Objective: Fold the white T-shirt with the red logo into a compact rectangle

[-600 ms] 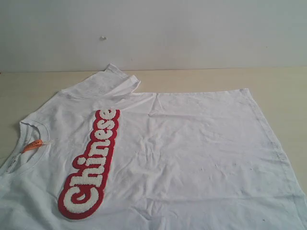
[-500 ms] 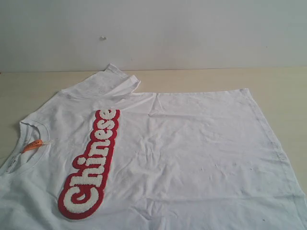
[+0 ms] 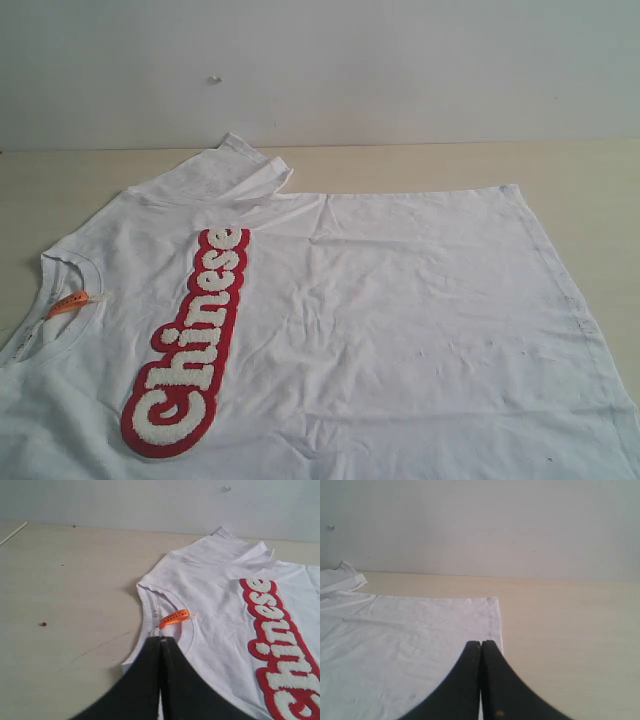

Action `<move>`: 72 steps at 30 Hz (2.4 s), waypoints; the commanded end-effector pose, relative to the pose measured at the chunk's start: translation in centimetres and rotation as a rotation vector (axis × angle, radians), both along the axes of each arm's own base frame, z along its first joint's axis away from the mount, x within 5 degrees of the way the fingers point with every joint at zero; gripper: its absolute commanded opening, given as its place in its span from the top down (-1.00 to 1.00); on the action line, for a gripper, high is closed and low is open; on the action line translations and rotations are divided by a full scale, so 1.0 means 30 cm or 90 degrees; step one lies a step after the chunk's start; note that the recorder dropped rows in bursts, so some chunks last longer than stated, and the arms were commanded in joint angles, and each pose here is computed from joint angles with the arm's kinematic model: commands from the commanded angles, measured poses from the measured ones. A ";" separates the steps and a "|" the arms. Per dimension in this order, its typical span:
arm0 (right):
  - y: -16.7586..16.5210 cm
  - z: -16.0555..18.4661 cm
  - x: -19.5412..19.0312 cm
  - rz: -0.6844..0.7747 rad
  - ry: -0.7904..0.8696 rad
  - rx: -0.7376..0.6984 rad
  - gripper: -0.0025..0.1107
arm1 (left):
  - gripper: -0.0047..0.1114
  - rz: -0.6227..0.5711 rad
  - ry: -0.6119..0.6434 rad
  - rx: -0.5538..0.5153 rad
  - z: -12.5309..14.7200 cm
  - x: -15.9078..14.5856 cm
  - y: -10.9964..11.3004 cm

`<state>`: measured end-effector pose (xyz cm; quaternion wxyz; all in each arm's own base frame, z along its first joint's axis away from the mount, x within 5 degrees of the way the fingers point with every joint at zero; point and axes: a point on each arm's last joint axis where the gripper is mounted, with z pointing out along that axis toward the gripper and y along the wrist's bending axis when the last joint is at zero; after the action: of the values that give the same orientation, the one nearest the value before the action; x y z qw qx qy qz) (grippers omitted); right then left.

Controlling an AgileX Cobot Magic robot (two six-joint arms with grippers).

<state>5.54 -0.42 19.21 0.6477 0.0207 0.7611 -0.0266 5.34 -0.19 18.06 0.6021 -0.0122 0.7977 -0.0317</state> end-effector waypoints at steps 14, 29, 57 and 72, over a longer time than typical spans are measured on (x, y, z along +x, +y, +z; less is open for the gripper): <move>-0.001 -0.003 -0.001 -0.003 -0.004 0.000 0.96 | 0.92 0.000 -0.007 -0.006 0.003 -0.001 -0.001; -0.002 0.008 0.001 0.000 -0.023 -0.045 0.96 | 0.92 -0.007 -0.061 0.056 0.027 0.005 0.003; 0.017 0.326 -0.075 0.075 -0.477 0.207 0.96 | 0.92 -0.057 -0.545 -0.243 0.383 -0.051 -0.007; 0.009 0.620 -0.031 0.030 -0.371 0.096 0.96 | 0.92 -0.007 -0.317 -0.014 0.677 0.156 -0.009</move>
<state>3.32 0.08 37.01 0.8597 0.0618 0.4995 0.0868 8.01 -0.77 38.44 0.8192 0.0081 0.5698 -0.0648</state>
